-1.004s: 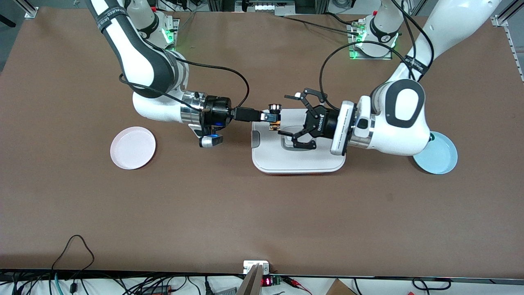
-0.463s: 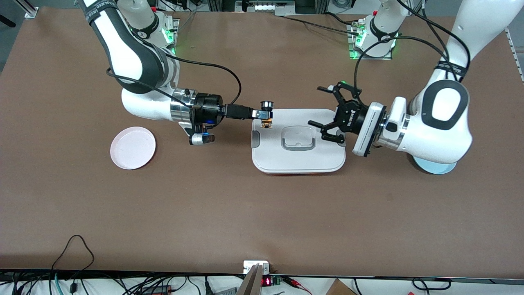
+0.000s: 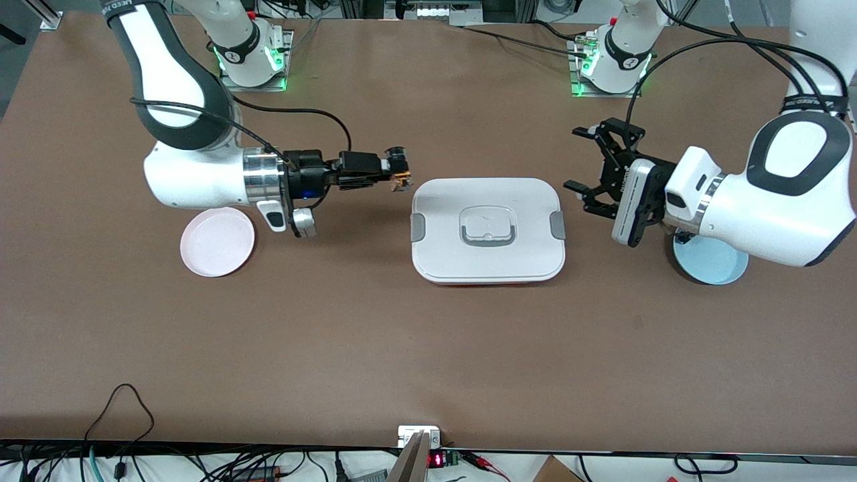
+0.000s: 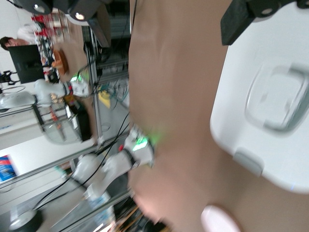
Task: Transfer orange switch to right arm and place
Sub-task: 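Carry the switch with the right gripper while the left gripper withdraws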
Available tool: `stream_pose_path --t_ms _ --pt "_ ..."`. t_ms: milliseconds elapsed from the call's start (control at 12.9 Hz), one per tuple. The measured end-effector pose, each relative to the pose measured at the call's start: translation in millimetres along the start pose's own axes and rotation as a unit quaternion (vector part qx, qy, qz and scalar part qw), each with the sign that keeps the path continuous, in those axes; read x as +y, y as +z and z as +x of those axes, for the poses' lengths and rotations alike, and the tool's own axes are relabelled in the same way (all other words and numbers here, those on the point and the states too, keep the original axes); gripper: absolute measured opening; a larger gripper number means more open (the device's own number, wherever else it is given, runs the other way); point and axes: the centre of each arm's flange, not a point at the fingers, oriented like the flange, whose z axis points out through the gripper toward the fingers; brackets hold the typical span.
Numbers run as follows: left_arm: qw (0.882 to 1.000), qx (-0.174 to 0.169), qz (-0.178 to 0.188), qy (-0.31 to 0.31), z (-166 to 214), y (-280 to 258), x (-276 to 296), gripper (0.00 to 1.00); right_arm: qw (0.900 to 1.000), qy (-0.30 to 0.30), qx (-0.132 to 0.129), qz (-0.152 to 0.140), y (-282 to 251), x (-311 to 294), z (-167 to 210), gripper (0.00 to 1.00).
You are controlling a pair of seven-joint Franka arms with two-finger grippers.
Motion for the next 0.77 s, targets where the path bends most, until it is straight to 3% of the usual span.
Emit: stream_pose_path --t_ms 232,309,463,541,618,772 --pt "0.991 -0.073 0.067 -0.089 -17.5 -3.6 -9.5 1.0 0.993 -0.061 -0.041 -0.097 -24.1 10.7 -9.1 0.43" --pt "0.983 -0.092 0.093 -0.126 -20.6 -4.3 -11.5 1.0 0.984 -0.092 -0.06 -0.14 -28.9 15.1 -13.0 0.43" --pt "0.96 -0.123 0.159 -0.197 -25.0 -9.0 -9.6 1.0 0.956 -0.16 -0.107 -0.221 -41.5 29.6 -18.9 0.43" --pt "0.944 -0.137 0.195 -0.23 -28.5 -13.5 -8.4 1.0 0.937 -0.192 -0.132 -0.259 -50.9 39.4 -19.9 0.43" --pt "0.927 -0.146 0.228 -0.261 -32.5 -19.0 -7.6 1.0 0.912 -0.227 -0.16 -0.303 -63.6 50.3 -20.0 0.43" --pt "0.893 -0.149 0.289 -0.312 -37.0 -31.2 -3.9 1.0 0.841 -0.293 -0.228 -0.392 -88.5 69.3 -19.3 0.43"
